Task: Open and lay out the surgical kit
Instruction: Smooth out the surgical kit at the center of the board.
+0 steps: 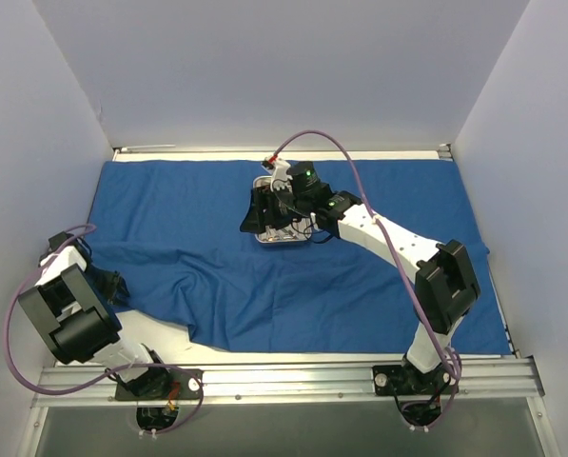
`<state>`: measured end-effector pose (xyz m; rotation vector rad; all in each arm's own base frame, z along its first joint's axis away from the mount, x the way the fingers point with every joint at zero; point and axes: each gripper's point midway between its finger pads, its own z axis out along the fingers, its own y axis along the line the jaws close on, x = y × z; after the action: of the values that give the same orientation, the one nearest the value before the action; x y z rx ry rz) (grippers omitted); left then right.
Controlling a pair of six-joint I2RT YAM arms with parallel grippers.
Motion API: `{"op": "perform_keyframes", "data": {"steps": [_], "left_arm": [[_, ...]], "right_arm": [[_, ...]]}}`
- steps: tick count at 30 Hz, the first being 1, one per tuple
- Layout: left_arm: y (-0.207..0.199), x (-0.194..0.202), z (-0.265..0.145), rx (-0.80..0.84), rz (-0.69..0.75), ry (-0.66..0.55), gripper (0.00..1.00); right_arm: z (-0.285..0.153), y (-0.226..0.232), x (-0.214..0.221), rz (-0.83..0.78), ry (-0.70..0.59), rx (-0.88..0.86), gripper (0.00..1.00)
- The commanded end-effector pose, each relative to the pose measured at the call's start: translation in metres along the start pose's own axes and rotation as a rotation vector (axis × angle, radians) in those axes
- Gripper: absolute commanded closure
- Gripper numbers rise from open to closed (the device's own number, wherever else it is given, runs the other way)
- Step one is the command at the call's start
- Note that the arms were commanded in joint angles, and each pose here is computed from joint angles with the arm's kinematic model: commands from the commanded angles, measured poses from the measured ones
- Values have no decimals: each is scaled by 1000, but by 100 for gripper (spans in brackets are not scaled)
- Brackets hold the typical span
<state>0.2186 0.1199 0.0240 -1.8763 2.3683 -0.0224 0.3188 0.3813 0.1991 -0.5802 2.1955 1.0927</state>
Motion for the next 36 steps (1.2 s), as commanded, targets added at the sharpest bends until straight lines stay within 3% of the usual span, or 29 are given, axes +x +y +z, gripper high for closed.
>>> {"op": "perform_keyframes", "data": {"steps": [1,3,5,10,12,19,22,23,27,34,36], "left_arm": [[-12,-21,-5,24,18,-51,73],[-14,-23,-13,24,39,-59,86],[-22,-30,-33,44,65,-94,90],[-45,-36,-69,5,193,-166,91],[-74,-33,-82,11,277,-205,91],[-136,-20,-53,-61,424,-186,87],[-158,-9,-39,-46,486,-162,68],[-160,-7,-37,-51,499,-158,53],[-146,-13,-51,-103,515,-198,38],[-91,-43,-83,-133,377,-275,36],[-74,-50,-88,-124,336,-294,41]], "right_arm": [[-6,13,-11,-10,-40,-45,37],[-6,14,-11,-6,-39,-48,38],[-4,12,-9,-2,-36,-48,37],[1,9,-4,17,-17,-49,37],[3,9,-4,21,-12,-49,37],[13,3,9,55,31,-45,37],[18,-1,19,68,56,-41,37],[18,0,20,72,58,-47,37],[19,0,23,68,68,-50,37],[20,-2,29,59,89,-56,37],[21,-3,29,56,96,-55,37]]}}
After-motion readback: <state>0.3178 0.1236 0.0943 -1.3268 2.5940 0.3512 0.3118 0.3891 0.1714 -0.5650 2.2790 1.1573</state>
